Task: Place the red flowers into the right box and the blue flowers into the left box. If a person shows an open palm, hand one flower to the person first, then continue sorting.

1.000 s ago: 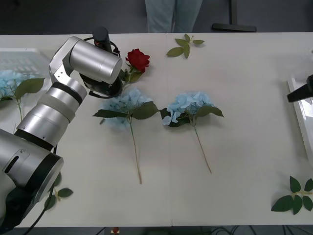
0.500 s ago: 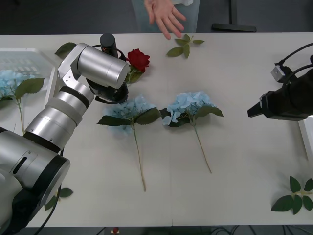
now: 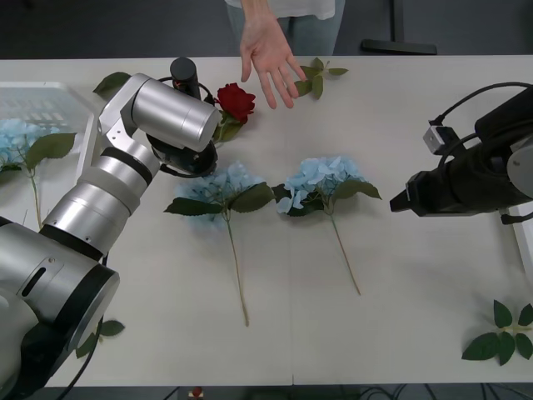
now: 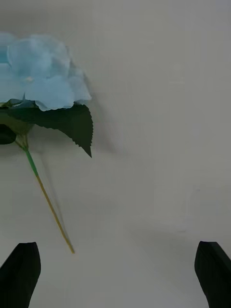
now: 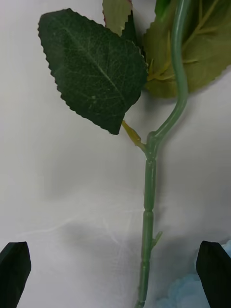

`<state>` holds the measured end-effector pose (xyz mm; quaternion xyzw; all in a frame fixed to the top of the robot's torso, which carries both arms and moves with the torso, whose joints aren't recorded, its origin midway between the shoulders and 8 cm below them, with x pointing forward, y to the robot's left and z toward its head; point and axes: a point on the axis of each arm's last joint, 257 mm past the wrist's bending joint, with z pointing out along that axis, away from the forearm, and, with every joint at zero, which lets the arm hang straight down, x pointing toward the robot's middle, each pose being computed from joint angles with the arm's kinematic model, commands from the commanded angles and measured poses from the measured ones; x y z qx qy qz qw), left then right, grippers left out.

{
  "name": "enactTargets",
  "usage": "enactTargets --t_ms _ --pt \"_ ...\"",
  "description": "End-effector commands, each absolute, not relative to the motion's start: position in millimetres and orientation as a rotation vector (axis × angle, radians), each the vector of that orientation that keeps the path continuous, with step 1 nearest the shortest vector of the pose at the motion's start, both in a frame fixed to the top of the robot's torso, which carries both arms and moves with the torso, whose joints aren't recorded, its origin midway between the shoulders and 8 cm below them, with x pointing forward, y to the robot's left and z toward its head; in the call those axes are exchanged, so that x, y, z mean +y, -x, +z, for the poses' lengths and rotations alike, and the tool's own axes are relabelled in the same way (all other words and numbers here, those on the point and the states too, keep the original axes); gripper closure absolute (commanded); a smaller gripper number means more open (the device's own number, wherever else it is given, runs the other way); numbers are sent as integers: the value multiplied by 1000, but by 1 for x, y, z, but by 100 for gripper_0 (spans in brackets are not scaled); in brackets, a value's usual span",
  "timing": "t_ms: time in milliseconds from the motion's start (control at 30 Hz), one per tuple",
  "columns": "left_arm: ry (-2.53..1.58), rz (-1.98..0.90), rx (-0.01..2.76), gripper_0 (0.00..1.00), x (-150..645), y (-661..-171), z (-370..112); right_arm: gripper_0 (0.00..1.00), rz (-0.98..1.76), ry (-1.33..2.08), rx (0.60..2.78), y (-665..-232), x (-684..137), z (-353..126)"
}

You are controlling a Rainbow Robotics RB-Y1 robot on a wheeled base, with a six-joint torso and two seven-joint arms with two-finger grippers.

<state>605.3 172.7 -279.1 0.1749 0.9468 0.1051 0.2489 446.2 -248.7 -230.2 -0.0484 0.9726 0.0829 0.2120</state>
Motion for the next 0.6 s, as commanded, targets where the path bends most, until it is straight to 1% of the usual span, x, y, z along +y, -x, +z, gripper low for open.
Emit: enactTargets --t_ms 33,200,600 --pt "-515 286 2558 0 166 -607 -275 7 252 131 2686 -442 -242 -216" --pt "-522 292 2554 0 166 -608 -274 7 181 164 2669 -442 -226 -235" --pt "-553 296 2552 0 166 -608 -274 7 139 39 2641 -452 -166 -285"
